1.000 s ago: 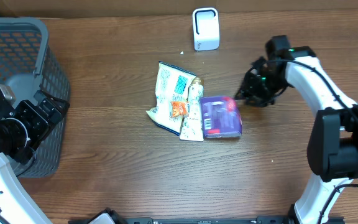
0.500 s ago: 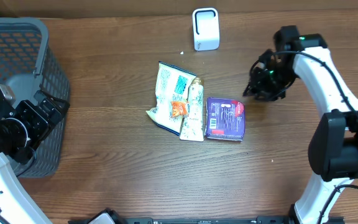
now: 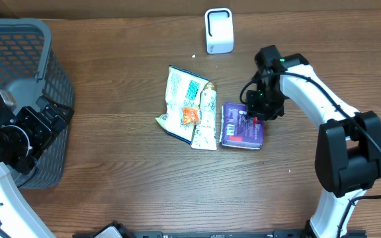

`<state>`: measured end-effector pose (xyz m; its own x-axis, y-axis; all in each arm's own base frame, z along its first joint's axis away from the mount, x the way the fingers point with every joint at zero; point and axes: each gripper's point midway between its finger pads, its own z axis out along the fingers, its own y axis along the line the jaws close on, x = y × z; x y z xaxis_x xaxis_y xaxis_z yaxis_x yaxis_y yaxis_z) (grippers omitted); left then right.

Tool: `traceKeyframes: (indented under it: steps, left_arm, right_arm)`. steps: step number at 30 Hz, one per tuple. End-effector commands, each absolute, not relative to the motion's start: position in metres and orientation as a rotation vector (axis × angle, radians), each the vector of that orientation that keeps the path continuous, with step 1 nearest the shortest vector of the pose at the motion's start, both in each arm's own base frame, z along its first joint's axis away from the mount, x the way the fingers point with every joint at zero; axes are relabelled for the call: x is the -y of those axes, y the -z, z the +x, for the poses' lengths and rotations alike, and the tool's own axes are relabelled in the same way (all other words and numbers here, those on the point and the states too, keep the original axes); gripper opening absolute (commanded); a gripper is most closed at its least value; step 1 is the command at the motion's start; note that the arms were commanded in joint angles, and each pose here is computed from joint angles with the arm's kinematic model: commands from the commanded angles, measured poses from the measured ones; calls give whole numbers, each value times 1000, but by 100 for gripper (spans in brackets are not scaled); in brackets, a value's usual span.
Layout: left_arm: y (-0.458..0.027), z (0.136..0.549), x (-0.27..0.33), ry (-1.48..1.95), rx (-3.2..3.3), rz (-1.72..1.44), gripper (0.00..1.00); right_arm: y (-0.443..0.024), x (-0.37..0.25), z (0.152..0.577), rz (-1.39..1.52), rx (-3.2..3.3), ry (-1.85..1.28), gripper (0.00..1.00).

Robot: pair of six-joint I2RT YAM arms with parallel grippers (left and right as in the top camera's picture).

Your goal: Scan the item barcode

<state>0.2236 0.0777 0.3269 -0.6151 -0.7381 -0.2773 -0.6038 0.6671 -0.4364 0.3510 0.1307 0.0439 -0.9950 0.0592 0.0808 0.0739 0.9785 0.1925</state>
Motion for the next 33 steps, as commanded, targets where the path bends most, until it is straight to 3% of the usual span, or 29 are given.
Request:
traceKeyframes:
  steps: [1,10,15,16,17,18,23,33]
  left_arm:
    - [-326,225,-76,419,-2464,-1011,100]
    - [-326,225,-76,420,-2464,-1011,100]
    - [-326,225,-76,420,-2464,-1011,100]
    - [-326,225,-76,419,-2464,-1011,100]
    - [-326,225,-76,419,-2464,-1011,100]
    - [-326,225,-76,420,-2464,-1011,100]
    - [-326,225,-76,419,-2464,-1011,100]
    - [-326,225,-76,419,-2465,-1011,100]
  right_arm:
    - [-26,-88,351,-248,3069,100,41]
    - [-64,-50,371,-457,3066,89,54]
    - [-82,-40,370,-463,3048,86,73]
    - [-82,-40,369,-465,3043,89,81]
    - [-82,-40,367,-460,3033,98,96]
    - [-80,-42,365,-419,3028,119,100]
    - [-68,-72,347,-137,2963,391,100]
    - [-40,-87,349,-157,2960,619,100]
